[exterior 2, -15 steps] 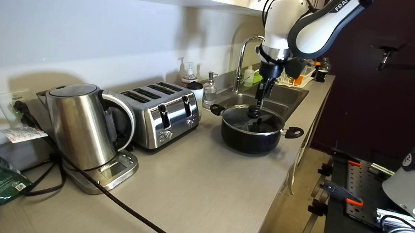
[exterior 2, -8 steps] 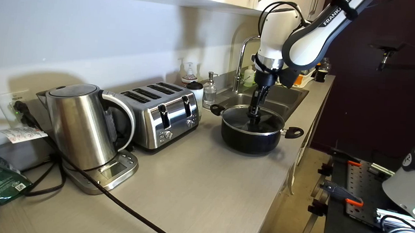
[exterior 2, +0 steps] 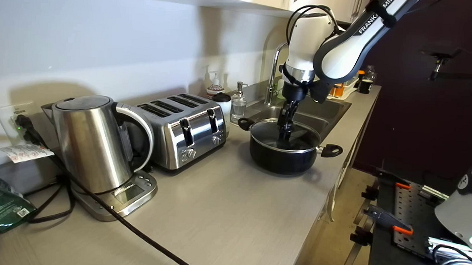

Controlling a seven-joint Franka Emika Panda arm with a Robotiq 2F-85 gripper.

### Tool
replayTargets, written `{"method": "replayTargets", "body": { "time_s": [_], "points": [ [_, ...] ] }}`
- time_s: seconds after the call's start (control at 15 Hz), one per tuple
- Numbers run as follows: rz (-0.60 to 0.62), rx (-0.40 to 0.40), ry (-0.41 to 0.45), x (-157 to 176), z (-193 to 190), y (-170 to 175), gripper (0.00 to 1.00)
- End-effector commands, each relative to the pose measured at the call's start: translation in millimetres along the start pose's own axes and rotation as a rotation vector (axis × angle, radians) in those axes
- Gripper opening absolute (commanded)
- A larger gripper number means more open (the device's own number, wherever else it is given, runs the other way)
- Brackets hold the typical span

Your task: Take the lid off of the pot

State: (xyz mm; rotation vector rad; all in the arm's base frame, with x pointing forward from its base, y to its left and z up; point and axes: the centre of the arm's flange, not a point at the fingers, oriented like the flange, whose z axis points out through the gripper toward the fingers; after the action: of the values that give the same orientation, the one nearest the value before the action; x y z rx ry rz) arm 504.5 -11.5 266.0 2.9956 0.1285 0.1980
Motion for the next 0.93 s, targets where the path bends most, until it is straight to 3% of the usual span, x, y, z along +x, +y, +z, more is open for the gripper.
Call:
{"method": "replayTargets", "body": {
  "time_s": [0.0,0.4,0.87],
  "points": [
    [-0.02,0.0,0.028,11.3,5.2,-3.8,0.31],
    [-0.032,0.013,0.041,8.5,-5.3,-6.3,0.27],
    [-0.055,0.061,0.114,-15.8,-63.1,-13.0,0.27]
  ]
}}
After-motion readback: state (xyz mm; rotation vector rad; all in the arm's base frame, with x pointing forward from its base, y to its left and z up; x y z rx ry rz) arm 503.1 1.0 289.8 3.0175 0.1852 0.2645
